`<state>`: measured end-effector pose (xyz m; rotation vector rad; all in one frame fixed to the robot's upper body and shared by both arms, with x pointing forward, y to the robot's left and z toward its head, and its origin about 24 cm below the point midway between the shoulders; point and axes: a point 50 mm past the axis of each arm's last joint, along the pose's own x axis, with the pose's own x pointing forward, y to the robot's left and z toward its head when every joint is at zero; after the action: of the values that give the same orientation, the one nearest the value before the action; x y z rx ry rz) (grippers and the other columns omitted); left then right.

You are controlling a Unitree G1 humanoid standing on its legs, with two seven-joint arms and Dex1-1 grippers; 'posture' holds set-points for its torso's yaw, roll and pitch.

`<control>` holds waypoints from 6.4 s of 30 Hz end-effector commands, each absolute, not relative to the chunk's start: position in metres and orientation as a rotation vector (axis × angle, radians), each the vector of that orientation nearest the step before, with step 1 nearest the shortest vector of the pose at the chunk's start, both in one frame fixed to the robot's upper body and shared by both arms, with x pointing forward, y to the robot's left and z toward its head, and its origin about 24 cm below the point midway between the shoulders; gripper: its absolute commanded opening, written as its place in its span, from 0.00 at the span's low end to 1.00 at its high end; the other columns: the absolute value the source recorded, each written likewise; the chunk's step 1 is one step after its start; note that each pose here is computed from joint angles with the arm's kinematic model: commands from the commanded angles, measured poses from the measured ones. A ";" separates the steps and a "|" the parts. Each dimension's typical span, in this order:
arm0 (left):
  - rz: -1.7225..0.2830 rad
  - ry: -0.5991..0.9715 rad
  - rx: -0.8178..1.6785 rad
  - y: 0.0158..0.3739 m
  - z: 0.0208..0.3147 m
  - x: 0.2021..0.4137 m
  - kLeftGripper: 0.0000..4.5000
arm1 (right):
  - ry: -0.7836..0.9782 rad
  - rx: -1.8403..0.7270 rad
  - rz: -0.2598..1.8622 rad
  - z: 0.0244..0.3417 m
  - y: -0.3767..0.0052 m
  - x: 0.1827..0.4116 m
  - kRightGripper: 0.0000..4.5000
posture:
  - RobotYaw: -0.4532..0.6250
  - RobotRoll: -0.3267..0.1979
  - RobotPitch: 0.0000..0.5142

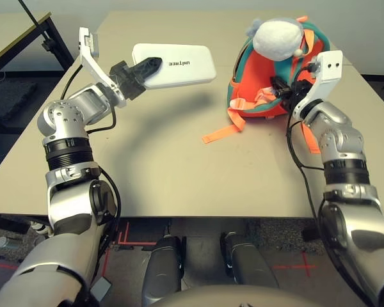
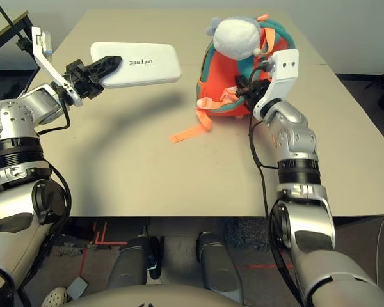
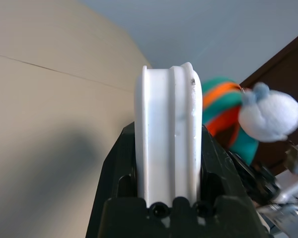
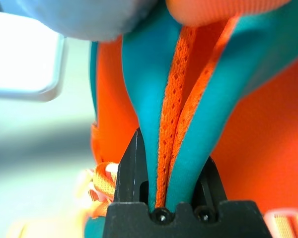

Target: Put the pencil case into the backpack and zip it.

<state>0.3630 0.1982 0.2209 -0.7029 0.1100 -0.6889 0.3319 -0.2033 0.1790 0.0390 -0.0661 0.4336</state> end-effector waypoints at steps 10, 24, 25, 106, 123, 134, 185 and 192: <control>-0.713 0.103 -0.702 0.194 0.222 0.369 0.29 | -0.088 0.084 0.602 0.211 -0.165 0.253 0.07 | 0.17 0.62 0.17; -0.756 0.104 -0.683 0.186 0.227 0.375 0.29 | 0.106 0.116 0.554 0.150 -0.159 0.239 0.07 | 0.15 0.62 0.15; -0.761 0.101 -0.679 0.186 0.229 0.374 0.29 | 0.108 0.113 0.544 0.148 -0.159 0.242 0.07 | 0.15 0.62 0.15; -1.378 0.225 0.057 0.062 0.219 0.388 0.28 | 0.097 0.122 0.573 0.136 -0.145 0.275 0.07 | 0.17 0.62 0.16; -1.298 0.110 0.008 0.143 0.288 0.363 1.00 | 0.103 0.122 0.588 0.133 -0.142 0.277 0.07 | 0.21 0.62 0.16; -1.238 0.179 -0.040 0.151 0.269 0.351 1.00 | 0.109 0.120 0.605 0.132 -0.140 0.278 0.07 | 0.22 0.62 0.17; -1.182 0.214 -0.062 0.141 0.244 0.366 0.83 | 0.118 0.102 0.599 0.130 -0.141 0.275 0.07 | 0.20 0.62 0.17; -1.202 0.221 -0.046 0.139 0.242 0.364 0.22 | 0.118 0.101 0.602 0.130 -0.141 0.274 0.07 | 0.20 0.62 0.17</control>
<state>0.3640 0.1408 0.2462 -0.0536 0.1957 -1.1955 0.2766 -0.1471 0.1415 0.1014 0.0511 0.5703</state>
